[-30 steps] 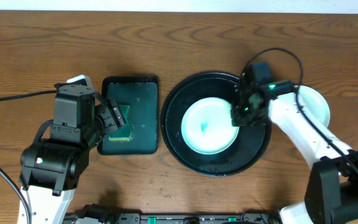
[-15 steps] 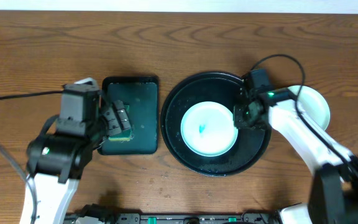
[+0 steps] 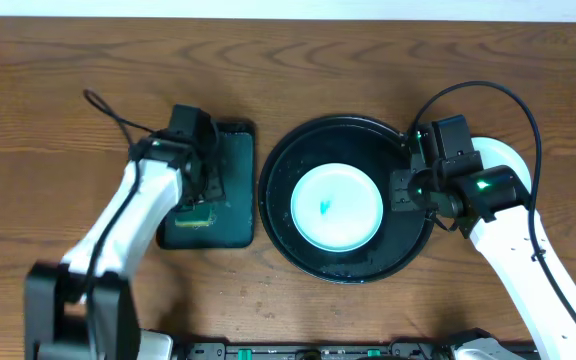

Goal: Clean dirty plates on tray and stack at the side
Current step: 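Grasp the sponge with the left gripper and lift it from the tray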

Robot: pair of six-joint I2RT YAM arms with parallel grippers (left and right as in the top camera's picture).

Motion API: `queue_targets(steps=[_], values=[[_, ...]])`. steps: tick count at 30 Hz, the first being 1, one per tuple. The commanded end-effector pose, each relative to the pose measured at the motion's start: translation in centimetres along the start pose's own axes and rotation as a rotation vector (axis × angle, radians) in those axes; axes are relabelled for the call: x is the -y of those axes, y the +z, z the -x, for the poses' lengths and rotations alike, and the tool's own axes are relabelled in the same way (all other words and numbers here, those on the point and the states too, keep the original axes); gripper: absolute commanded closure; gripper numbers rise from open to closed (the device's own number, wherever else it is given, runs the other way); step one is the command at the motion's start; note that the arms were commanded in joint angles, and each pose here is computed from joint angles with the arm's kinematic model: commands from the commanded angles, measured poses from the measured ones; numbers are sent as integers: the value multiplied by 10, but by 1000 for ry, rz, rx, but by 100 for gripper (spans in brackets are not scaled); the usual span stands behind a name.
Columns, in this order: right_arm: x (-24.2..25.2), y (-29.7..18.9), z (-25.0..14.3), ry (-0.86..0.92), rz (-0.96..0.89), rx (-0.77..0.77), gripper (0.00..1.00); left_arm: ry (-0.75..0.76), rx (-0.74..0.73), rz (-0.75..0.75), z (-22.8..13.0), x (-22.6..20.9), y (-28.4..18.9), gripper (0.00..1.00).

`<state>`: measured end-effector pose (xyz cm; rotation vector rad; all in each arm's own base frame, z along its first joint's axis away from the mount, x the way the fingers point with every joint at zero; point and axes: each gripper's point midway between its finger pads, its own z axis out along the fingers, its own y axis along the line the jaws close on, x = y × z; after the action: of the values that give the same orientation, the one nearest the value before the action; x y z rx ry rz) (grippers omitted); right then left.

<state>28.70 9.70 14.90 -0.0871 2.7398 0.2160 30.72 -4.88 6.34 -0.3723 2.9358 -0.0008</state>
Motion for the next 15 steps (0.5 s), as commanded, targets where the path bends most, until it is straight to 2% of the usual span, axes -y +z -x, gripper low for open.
queue_targets(steps=[1,2,7,11,13,14,15], values=[[0,4,-6,-24,-9,-20,66,-33,-2,59,10,-17,21,51],[-1,5,-8,-24,-3,-28,66,-47,5,67,15,-21,27,54],[-5,9,-16,-23,28,-54,67,-104,-30,84,21,-37,53,55],[-5,9,-17,-22,27,-57,67,-120,-115,-9,9,-24,66,71],[-5,9,-15,-23,29,-52,67,-119,-119,-27,9,-21,65,81],[-6,9,-14,-23,29,-48,68,-117,-118,-32,9,-20,64,91],[-6,10,-14,-17,30,-46,68,-112,-122,-39,9,-19,63,92]])
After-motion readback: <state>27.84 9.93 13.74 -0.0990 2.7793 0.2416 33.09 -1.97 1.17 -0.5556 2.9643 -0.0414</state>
